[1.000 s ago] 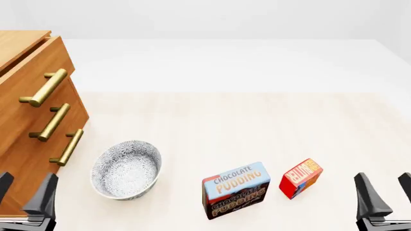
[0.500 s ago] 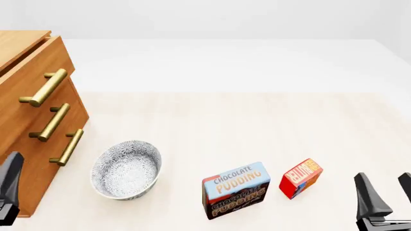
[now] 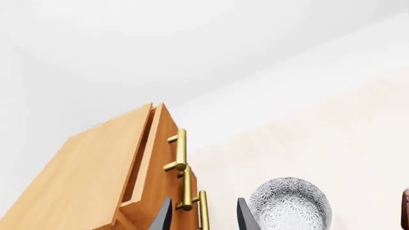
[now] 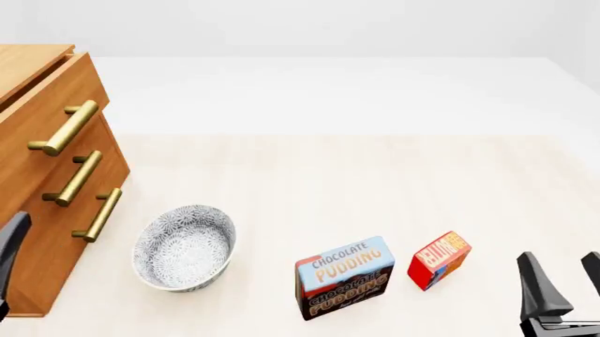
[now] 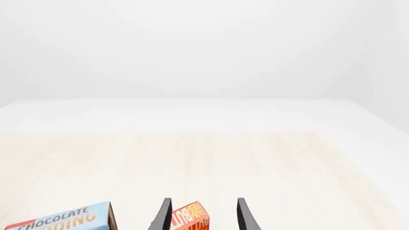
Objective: Put the butter at the back in the top drawer of the cabinet and close it.
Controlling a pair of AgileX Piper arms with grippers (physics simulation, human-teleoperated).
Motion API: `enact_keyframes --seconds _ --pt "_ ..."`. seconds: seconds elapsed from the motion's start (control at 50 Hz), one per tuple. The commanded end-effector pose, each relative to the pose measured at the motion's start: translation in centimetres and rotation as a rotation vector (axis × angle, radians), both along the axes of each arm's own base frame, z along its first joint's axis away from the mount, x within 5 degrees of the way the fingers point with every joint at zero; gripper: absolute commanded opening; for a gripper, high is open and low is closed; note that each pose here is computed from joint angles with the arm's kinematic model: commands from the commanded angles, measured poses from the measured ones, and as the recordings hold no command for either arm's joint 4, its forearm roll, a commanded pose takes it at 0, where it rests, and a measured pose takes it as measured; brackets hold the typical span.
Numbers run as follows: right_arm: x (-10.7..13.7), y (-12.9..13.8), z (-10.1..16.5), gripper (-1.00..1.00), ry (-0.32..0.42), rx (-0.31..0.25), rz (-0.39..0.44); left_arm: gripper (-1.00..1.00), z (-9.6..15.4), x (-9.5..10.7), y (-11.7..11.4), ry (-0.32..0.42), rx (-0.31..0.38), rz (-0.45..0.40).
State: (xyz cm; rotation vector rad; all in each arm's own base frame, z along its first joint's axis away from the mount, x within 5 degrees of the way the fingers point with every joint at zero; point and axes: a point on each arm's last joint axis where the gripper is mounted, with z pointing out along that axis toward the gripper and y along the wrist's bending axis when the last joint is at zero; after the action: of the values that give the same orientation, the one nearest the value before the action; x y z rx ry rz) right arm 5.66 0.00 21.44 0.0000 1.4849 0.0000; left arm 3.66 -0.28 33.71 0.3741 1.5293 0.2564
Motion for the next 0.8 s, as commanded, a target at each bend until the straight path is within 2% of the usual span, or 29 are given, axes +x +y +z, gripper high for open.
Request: enact_keyframes --seconds 0.02,0.04,0.06,0.08,0.1,0.12,0.14,0.2,0.38,0.58,0.8 --pt "0.0 0.0 0.0 1.0 0.0 0.0 0.0 1.0 1.1 1.7 -0.4 0.006 0.161 -0.043" --pt "0.0 0.0 0.0 1.0 0.0 0.0 0.0 1.0 1.0 2.3 -0.5 0.01 0.181 -0.047" --pt "0.0 0.0 0.0 1.0 0.0 0.0 0.0 1.0 1.4 2.2 -0.4 -0.002 0.157 -0.031" --pt "0.0 0.0 0.0 1.0 0.0 0.0 0.0 1.0 2.5 1.4 -0.8 0.009 0.064 -0.143" --pt "0.0 0.0 0.0 1.0 0.0 0.0 0.0 1.0 2.4 -0.4 -0.3 0.021 0.117 -0.099" --pt "0.0 0.0 0.0 1.0 0.0 0.0 0.0 1.0 1.2 -0.2 0.1 0.028 0.25 0.027" --pt "0.0 0.0 0.0 1.0 0.0 0.0 0.0 1.0 1.5 1.8 -0.2 0.032 0.227 -0.017" --pt "0.0 0.0 0.0 1.0 0.0 0.0 0.0 1.0 1.9 3.0 -0.4 0.027 0.236 -0.033" --pt "0.0 0.0 0.0 1.0 0.0 0.0 0.0 1.0 2.1 2.7 -0.4 0.041 0.334 -0.04" --pt "0.0 0.0 0.0 1.0 0.0 0.0 0.0 1.0 1.1 4.2 -0.5 0.086 0.444 -0.049" --pt "0.0 0.0 0.0 1.0 0.0 0.0 0.0 1.0 0.7 4.9 -0.6 0.112 0.499 -0.062"
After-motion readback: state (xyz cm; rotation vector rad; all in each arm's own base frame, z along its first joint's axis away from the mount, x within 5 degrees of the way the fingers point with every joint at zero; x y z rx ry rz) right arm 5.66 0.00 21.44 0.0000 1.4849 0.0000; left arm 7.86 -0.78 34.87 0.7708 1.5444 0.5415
